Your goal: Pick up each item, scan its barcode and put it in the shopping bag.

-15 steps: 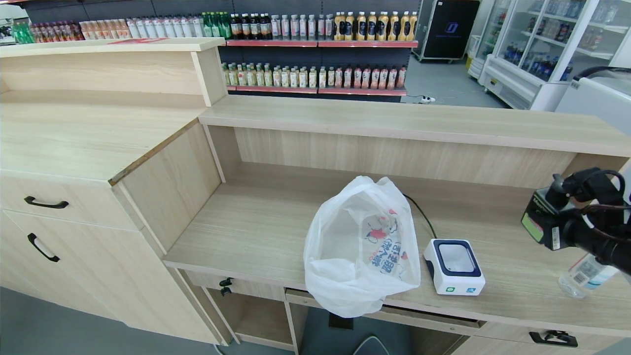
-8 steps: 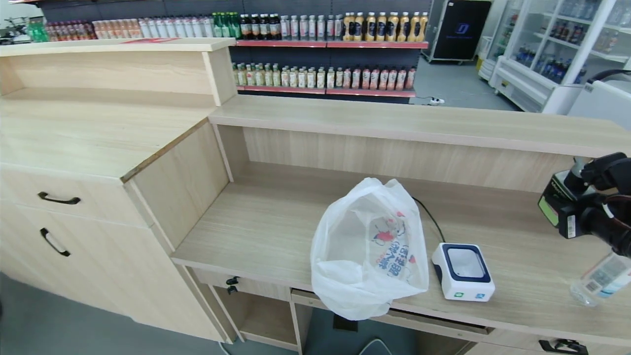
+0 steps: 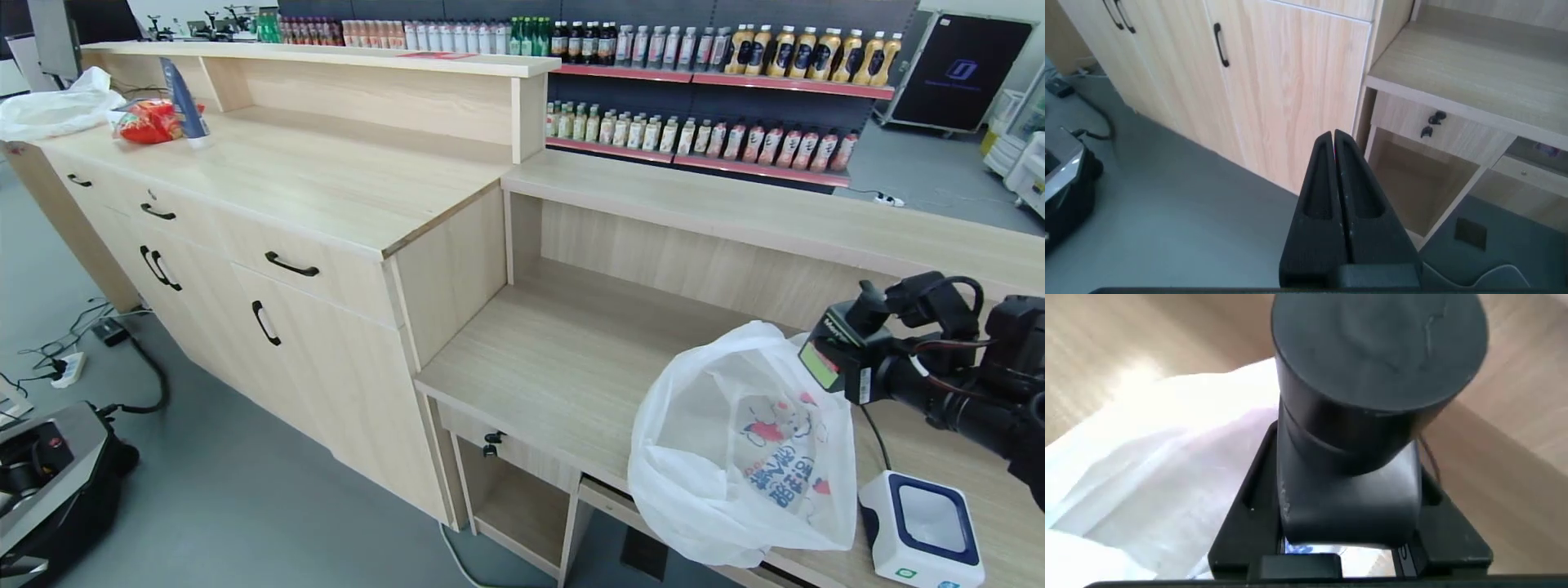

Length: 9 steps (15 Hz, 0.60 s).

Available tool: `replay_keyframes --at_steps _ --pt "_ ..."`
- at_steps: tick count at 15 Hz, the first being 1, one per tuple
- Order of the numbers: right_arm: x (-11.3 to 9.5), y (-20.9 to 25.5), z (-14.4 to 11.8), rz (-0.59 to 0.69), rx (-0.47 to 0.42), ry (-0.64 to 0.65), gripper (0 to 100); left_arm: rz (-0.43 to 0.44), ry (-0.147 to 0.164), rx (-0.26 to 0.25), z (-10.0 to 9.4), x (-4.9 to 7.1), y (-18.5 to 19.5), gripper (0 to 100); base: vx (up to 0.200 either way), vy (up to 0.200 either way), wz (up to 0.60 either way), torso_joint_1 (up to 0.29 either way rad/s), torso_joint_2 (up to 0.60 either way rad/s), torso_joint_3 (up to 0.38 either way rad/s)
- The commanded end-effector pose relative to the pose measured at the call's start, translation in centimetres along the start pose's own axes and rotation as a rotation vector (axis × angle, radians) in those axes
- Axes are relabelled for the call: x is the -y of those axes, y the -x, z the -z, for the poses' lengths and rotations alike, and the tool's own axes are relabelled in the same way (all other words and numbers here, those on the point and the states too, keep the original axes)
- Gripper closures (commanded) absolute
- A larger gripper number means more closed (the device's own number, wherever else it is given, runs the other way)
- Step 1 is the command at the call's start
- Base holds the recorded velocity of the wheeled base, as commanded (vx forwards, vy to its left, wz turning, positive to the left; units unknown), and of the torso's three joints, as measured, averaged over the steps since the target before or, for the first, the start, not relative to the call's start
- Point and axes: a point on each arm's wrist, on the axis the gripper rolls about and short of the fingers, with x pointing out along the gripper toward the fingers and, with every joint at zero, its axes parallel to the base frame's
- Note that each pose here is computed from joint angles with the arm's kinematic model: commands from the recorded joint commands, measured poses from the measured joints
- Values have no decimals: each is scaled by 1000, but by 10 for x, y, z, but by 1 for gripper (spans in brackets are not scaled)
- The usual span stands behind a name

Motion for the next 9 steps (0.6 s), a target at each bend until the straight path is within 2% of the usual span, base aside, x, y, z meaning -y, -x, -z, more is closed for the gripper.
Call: replay_keyframes --at_steps 1,3,9 --pt "-7 -21 23 -103 -63 -29 100 -1 0 0 0 0 0 100 0 0 0 0 0 0" --pt "-10 -33 34 -151 -88 -35 100 -1 0 0 0 0 0 100 0 0 0 0 0 0" --pt "-13 -77 61 -170 -117 -39 100 -1 0 0 0 0 0 100 0 0 0 0 0 0"
